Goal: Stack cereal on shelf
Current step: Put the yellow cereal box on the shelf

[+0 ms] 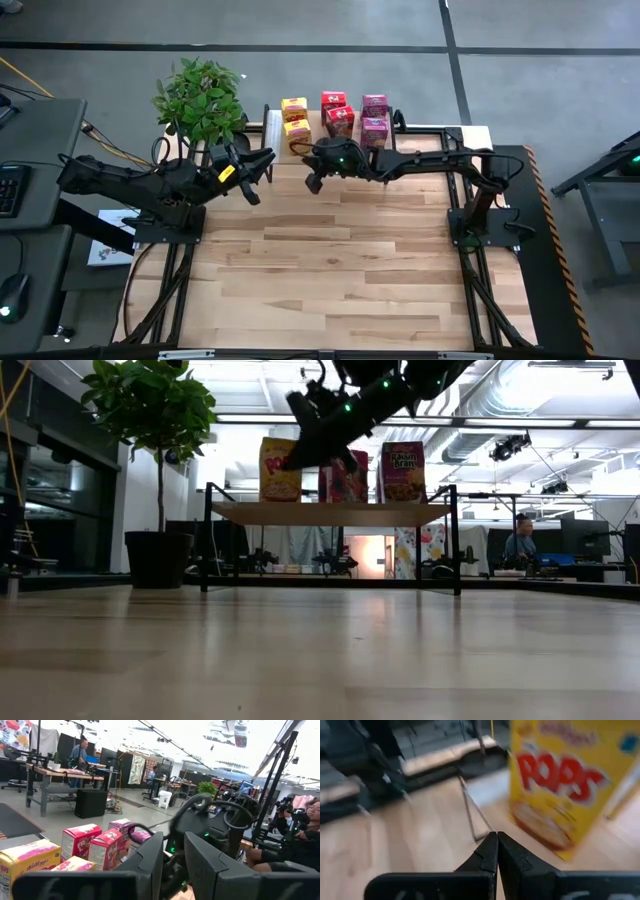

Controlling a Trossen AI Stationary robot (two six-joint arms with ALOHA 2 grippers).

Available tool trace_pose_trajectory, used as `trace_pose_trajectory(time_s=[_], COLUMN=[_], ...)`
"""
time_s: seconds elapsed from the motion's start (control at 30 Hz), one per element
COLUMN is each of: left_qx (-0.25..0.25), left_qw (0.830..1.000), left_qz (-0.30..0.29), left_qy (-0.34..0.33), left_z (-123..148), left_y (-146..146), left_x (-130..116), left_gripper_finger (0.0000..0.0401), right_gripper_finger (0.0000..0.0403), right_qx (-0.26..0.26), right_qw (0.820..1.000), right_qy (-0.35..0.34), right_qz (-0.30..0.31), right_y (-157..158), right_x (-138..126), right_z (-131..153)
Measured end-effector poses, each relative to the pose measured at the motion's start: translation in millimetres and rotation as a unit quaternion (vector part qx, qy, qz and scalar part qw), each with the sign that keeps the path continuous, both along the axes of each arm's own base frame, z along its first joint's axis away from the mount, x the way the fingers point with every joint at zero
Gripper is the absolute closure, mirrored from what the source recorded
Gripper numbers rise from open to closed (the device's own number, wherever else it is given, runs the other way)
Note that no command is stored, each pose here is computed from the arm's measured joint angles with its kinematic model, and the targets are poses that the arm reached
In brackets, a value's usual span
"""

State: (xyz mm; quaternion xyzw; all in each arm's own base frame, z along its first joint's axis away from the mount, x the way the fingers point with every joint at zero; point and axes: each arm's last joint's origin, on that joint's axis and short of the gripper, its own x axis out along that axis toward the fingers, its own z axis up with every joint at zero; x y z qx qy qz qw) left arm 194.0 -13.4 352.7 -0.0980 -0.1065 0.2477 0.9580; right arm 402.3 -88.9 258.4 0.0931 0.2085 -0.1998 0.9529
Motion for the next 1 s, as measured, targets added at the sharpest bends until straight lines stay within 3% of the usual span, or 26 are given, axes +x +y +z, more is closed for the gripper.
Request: trace_pose_trajectory(time_s=[0.2, 0.43, 0.63, 1.0], left_qx=[0.009, 0.011, 0.011, 0.01], left_qw=[1.0, 1.0, 1.0, 1.0], left_qz=[0.002, 0.006, 0.006, 0.006], left_qy=[0.006, 0.008, 0.008, 0.006], left_z=[0, 0, 0, 0], left_y=[0, 0, 0, 0], left_x=[0, 0, 0, 0], left_gripper_finger=[0.0331, 0.0331, 0.0331, 0.0331], right_gripper_finger=[0.0403, 0.0403, 0.0403, 0.0403], right_qx=[0.011, -0.006, -0.029, -0.045], right_qw=[0.996, 0.989, 0.991, 0.99], right_qy=[-0.077, -0.089, -0.064, -0.056], right_qz=[-0.033, -0.116, -0.115, -0.124], right_y=[13, 7, 4, -9], right_x=[15, 29, 41, 39], right_z=[0, -7, -3, -3])
